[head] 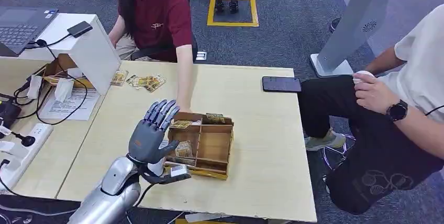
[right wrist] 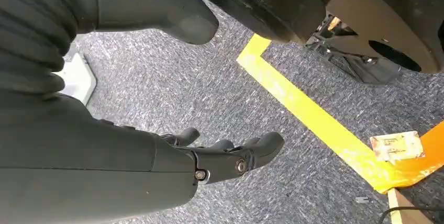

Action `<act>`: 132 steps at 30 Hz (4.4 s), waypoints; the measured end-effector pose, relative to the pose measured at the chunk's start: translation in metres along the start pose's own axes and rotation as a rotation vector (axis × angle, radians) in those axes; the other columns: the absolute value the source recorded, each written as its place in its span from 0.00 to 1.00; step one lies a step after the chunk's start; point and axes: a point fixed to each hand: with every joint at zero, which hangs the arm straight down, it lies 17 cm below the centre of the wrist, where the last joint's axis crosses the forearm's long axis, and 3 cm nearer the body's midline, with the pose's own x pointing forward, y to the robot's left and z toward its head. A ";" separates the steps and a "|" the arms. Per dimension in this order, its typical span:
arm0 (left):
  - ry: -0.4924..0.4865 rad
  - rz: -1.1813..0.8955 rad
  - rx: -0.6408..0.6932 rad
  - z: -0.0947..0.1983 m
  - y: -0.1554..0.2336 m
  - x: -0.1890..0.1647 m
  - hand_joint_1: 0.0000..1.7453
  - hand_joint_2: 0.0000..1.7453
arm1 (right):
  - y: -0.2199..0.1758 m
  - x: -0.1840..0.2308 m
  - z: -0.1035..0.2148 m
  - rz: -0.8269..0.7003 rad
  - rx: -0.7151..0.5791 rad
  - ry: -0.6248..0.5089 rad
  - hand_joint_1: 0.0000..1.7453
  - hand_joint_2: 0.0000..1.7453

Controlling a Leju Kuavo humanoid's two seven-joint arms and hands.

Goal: Pass the card to the sensor for recognition and then transmit it.

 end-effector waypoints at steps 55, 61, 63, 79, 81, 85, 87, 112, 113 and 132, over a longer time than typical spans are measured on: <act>0.134 0.113 -0.003 0.000 -0.022 -0.024 1.00 1.00 | -0.002 0.008 -0.001 0.012 0.001 -0.014 0.00 1.00; 0.151 0.127 -0.003 0.001 -0.023 -0.029 1.00 1.00 | -0.003 0.009 -0.001 0.008 -0.001 -0.016 0.00 1.00; 0.155 0.131 -0.002 0.001 -0.024 -0.030 1.00 1.00 | -0.003 0.010 -0.002 0.007 -0.005 -0.017 0.00 1.00; 0.238 0.241 0.050 0.003 -0.015 -0.049 1.00 1.00 | -0.005 0.012 -0.002 0.002 -0.010 -0.021 0.00 1.00; 0.242 0.282 0.081 -0.004 -0.001 -0.054 1.00 1.00 | -0.006 0.012 -0.002 -0.003 -0.013 -0.023 0.00 1.00; 0.198 0.343 0.148 -0.026 0.040 -0.054 1.00 1.00 | -0.007 0.011 -0.002 -0.007 -0.021 -0.026 0.00 1.00; 0.170 0.356 0.176 -0.034 0.059 -0.050 1.00 1.00 | -0.007 0.011 -0.002 -0.009 -0.022 -0.024 0.00 1.00; 0.050 0.392 0.193 -0.031 0.084 -0.013 0.00 1.00 | -0.002 0.004 0.001 -0.006 -0.022 -0.051 0.00 1.00; 0.037 0.395 0.186 -0.029 0.083 -0.005 0.00 1.00 | -0.001 0.001 0.001 -0.006 -0.021 -0.050 0.00 1.00; -0.185 0.308 0.099 -0.012 0.071 0.080 0.00 1.00 | 0.010 -0.022 0.006 0.007 0.004 -0.004 0.00 1.00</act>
